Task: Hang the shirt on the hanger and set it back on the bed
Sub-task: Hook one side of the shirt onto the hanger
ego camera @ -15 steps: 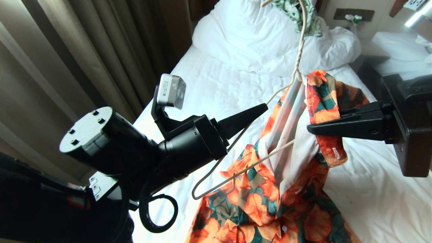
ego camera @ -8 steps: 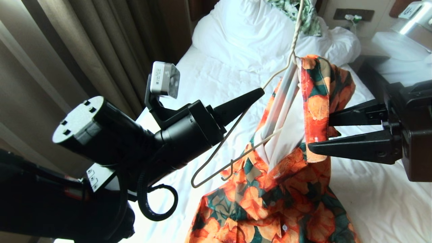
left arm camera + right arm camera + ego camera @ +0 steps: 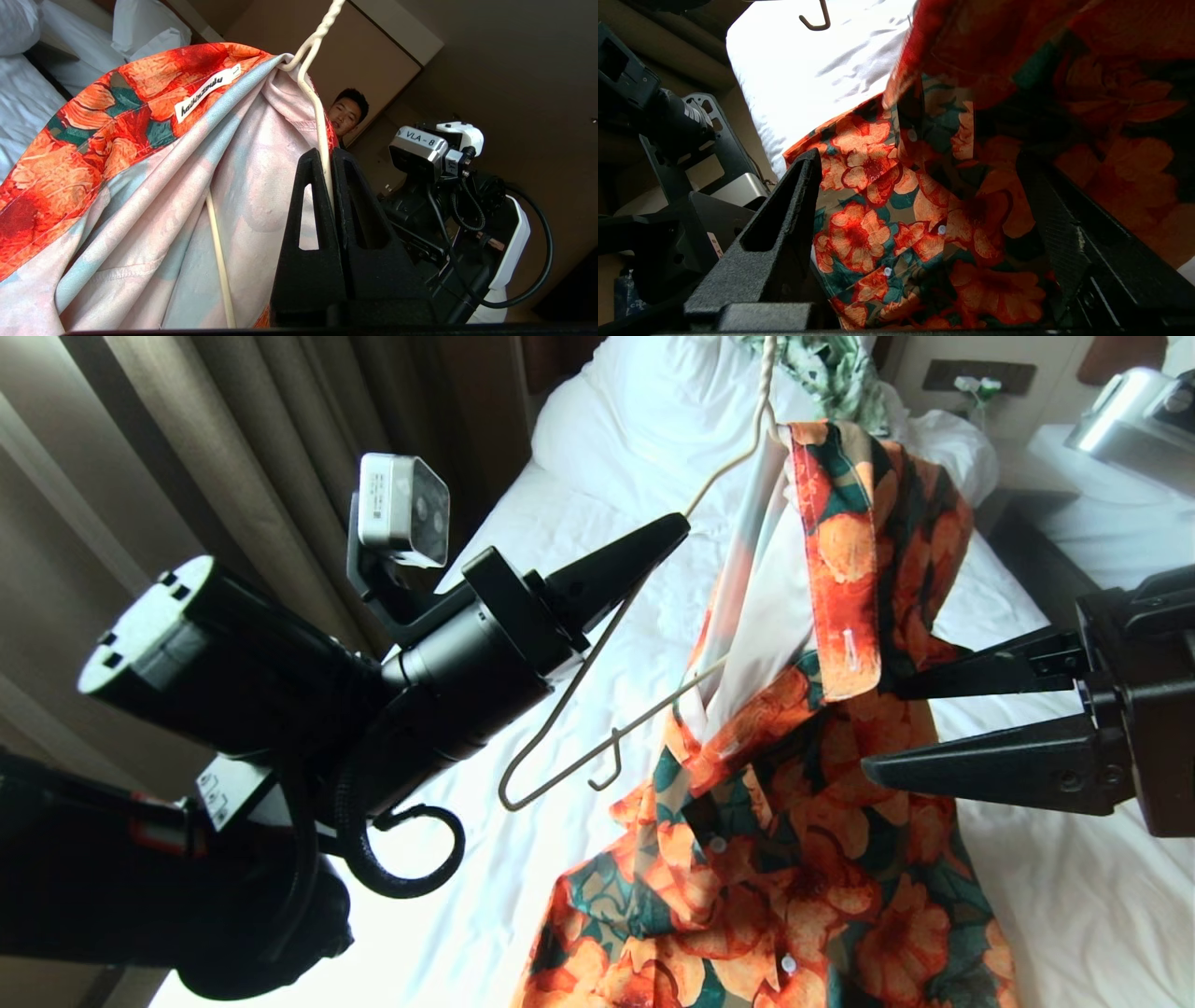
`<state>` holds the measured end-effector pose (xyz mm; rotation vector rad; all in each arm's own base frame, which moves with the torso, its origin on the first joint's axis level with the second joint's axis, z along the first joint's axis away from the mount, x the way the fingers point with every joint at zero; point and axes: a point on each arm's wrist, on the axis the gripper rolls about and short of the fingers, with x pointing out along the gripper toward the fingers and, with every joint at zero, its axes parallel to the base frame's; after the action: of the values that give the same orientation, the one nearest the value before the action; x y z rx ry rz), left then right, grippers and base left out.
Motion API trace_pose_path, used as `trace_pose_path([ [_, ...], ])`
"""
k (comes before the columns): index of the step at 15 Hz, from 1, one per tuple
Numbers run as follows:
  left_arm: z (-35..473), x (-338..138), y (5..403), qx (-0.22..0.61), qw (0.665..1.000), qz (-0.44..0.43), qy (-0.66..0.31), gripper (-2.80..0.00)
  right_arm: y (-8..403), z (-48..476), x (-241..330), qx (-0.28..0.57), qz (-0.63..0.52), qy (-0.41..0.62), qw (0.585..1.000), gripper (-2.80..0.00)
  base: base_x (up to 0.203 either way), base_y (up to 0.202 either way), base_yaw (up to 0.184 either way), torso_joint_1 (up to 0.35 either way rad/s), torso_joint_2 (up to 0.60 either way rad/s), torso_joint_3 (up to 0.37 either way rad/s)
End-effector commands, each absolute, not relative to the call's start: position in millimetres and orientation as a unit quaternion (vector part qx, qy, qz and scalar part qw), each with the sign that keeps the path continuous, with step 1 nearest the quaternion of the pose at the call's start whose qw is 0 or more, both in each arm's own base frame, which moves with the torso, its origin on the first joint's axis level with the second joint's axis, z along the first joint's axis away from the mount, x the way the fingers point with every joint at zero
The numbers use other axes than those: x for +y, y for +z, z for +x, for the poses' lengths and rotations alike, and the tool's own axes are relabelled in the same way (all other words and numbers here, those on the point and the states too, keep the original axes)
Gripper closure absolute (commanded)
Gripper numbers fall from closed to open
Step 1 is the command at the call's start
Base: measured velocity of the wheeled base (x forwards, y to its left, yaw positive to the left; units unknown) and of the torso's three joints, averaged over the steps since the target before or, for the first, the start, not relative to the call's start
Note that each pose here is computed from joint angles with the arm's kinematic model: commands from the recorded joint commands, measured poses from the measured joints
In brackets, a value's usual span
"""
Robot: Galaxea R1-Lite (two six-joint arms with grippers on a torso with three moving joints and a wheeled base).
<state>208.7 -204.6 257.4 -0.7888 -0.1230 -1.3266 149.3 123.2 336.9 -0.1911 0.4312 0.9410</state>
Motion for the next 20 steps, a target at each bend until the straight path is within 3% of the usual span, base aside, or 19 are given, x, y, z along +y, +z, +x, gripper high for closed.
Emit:
trace_pose_path([
  [1,206.3,-198.5,264.6,-0.07,0.712,-0.358,-0.6,0.0,338.4,146.0,121.6,0.206,-0.092,0.449,0.864,-2.8,0.0,0.0,0.0,0.0,0.0,0.0],
  [5,207.0,-194.4,266.7,-0.075,0.715,-0.358,-0.596,0.0,336.1,136.4,118.0,0.223,-0.095,0.455,0.857,-2.8,0.0,0.0,0.0,0.0,0.0,0.0],
  [6,206.4,-193.8,268.0,-0.077,0.714,-0.358,-0.597,0.0,336.6,131.4,115.4,0.221,-0.095,0.459,0.855,0.0,0.0,0.0,0.0,0.0,0.0,0.0],
  [16,200.3,-191.5,264.9,-0.065,0.711,-0.36,-0.601,0.0,339.6,147.0,98.8,0.221,-0.078,0.409,0.882,0.0,0.0,0.0,0.0,0.0,0.0,0.0],
  [20,193.6,-186.1,260.6,-0.043,0.704,-0.366,-0.607,0.0,363.1,168.3,88.5,0.208,-0.057,0.372,0.903,0.0,0.0,0.0,0.0,0.0,0.0,0.0],
])
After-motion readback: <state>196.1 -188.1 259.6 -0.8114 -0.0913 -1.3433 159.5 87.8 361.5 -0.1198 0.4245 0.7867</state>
